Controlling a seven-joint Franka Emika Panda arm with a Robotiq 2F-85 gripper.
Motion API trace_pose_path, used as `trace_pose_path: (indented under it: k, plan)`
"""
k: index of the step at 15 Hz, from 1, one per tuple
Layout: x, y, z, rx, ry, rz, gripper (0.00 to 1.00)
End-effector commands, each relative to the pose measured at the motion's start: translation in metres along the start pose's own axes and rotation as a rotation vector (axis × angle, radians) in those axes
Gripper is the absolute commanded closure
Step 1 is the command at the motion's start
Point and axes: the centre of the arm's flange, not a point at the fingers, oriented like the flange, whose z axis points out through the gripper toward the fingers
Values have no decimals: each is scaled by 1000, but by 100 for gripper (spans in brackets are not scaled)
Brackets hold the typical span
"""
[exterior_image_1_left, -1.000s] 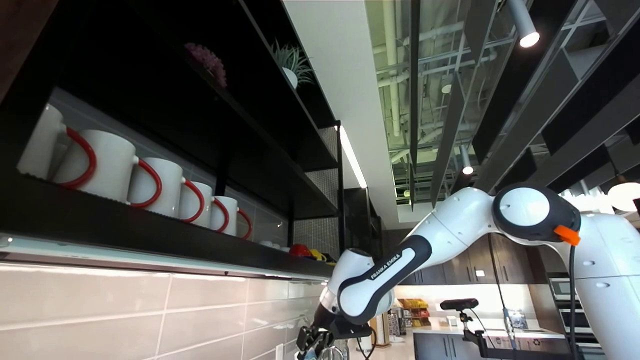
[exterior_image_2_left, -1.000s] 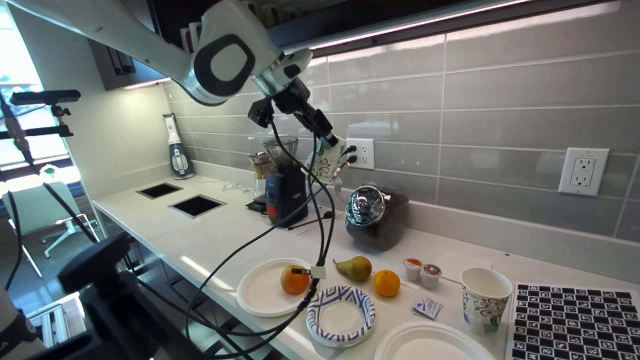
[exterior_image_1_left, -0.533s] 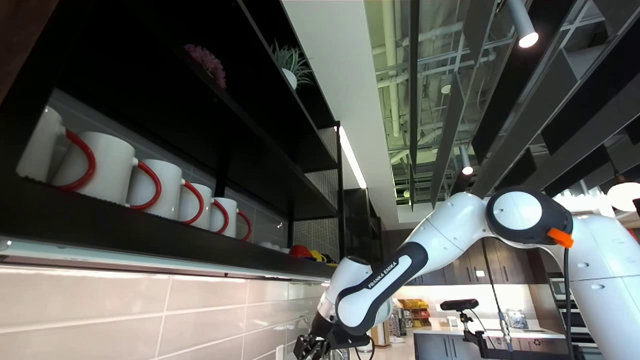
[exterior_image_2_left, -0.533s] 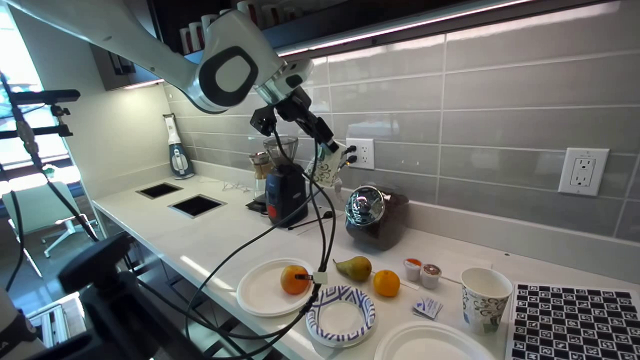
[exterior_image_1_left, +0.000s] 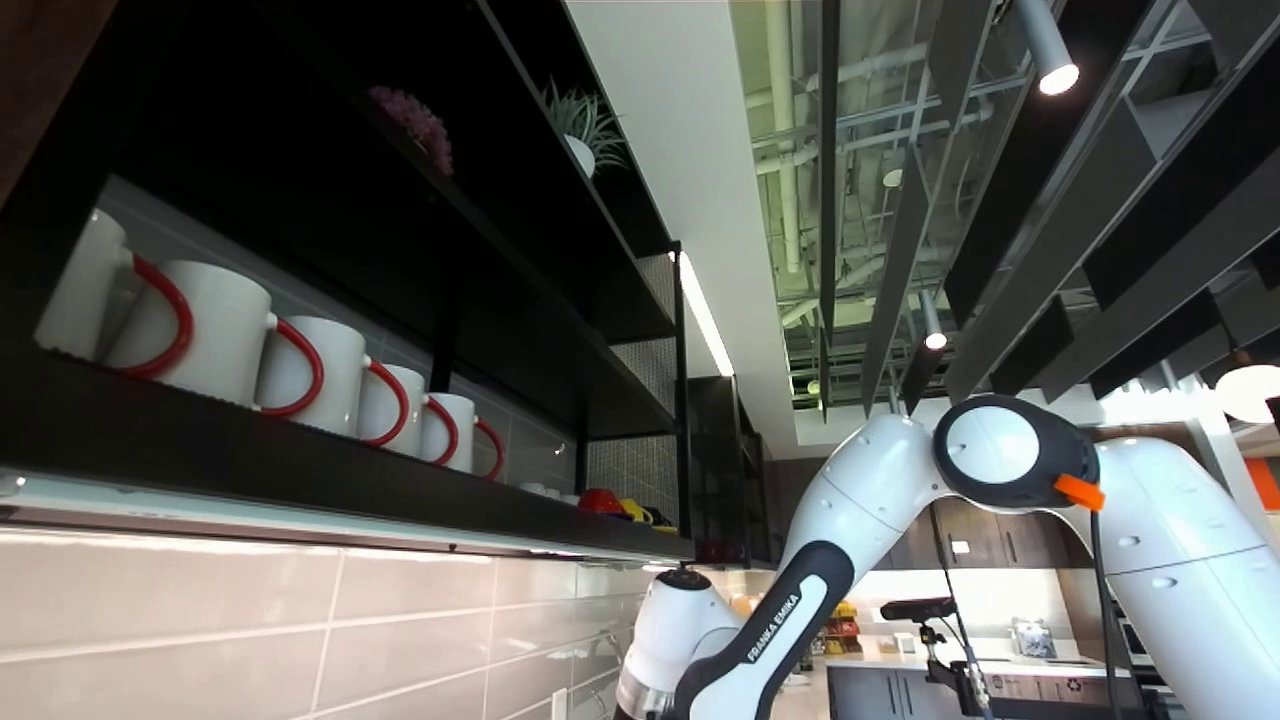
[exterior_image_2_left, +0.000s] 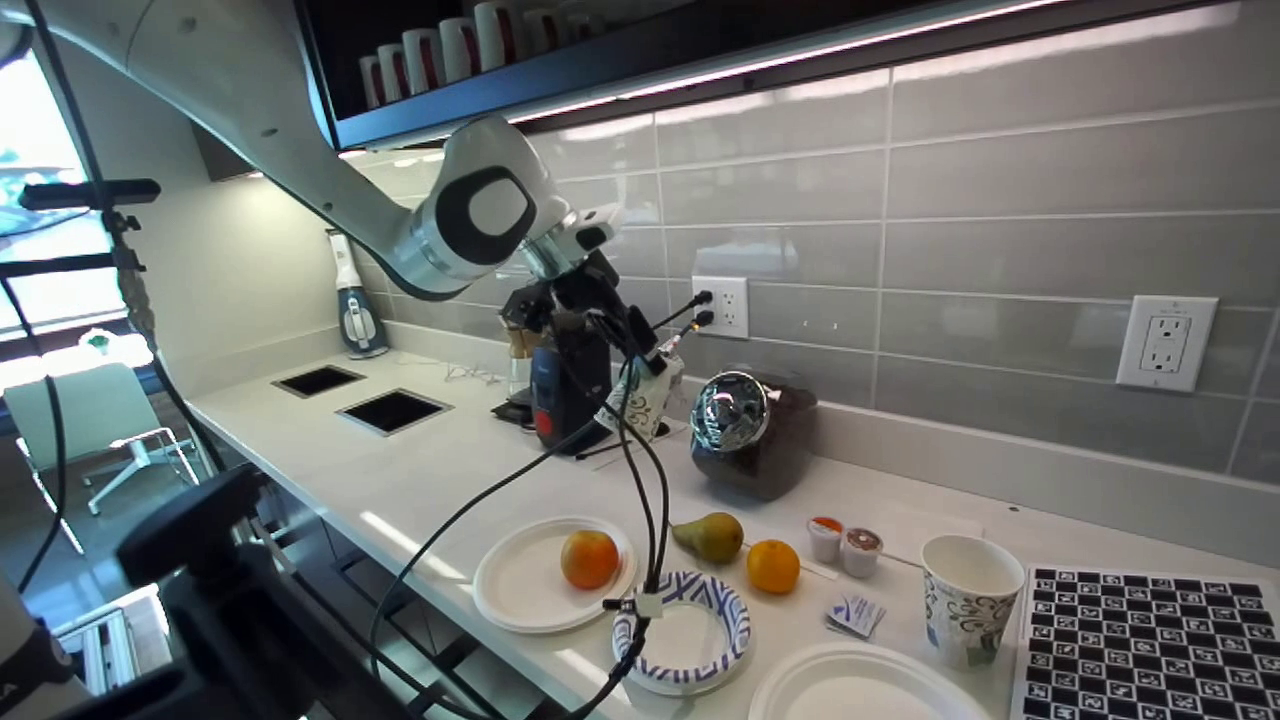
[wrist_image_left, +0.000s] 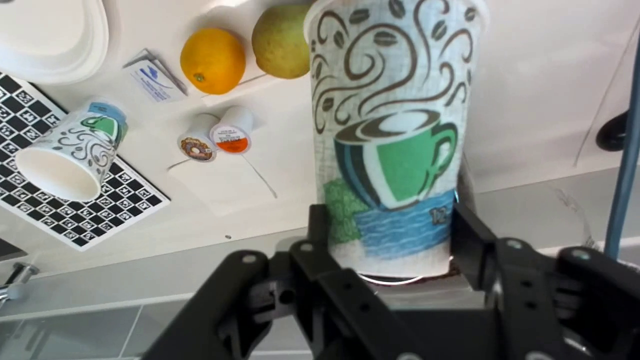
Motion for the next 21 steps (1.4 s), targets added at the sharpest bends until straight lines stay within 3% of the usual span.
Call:
trace_pose_path:
  k: [1,7,16,21]
  plan:
    - [-22,-25,20,-17,37,13,63]
    - [-39,-51,58,93,88,11,63]
    - [-50,-54,97,45,155,16,63]
    - [-57,-64,113,43,131,6,63]
